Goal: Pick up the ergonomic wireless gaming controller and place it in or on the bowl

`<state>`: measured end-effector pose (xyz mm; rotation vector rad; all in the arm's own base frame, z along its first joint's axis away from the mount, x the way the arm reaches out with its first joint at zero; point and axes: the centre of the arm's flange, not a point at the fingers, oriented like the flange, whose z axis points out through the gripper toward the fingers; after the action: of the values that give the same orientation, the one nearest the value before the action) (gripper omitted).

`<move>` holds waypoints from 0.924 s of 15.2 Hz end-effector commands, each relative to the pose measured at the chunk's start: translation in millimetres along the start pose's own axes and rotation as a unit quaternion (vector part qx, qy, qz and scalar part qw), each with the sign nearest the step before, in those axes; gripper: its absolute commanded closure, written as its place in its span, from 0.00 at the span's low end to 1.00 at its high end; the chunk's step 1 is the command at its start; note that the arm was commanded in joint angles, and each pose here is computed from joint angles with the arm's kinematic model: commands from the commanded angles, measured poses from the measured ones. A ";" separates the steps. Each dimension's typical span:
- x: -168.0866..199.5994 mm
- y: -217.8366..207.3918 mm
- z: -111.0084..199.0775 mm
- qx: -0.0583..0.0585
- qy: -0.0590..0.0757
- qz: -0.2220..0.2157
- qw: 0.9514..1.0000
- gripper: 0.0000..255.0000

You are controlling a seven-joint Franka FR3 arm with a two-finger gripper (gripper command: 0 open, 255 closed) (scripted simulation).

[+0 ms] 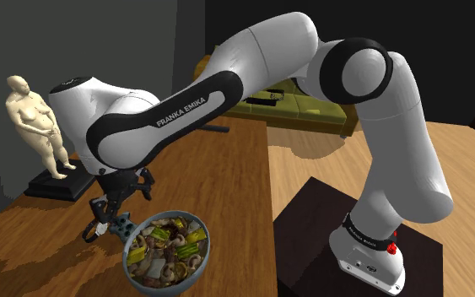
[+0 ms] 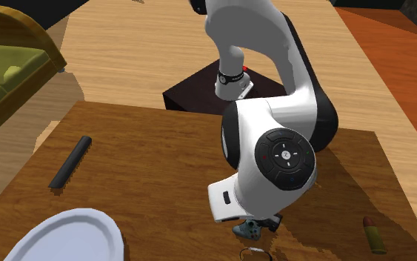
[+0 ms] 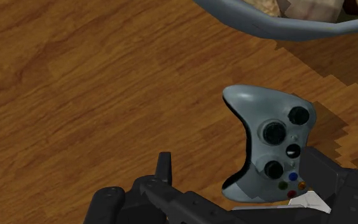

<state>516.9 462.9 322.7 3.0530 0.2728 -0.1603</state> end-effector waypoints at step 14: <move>-25.5 -46.5 -5.5 -0.043 0.028 -0.044 0.998 0.00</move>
<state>501.4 489.1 331.6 2.9990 0.3612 -0.0816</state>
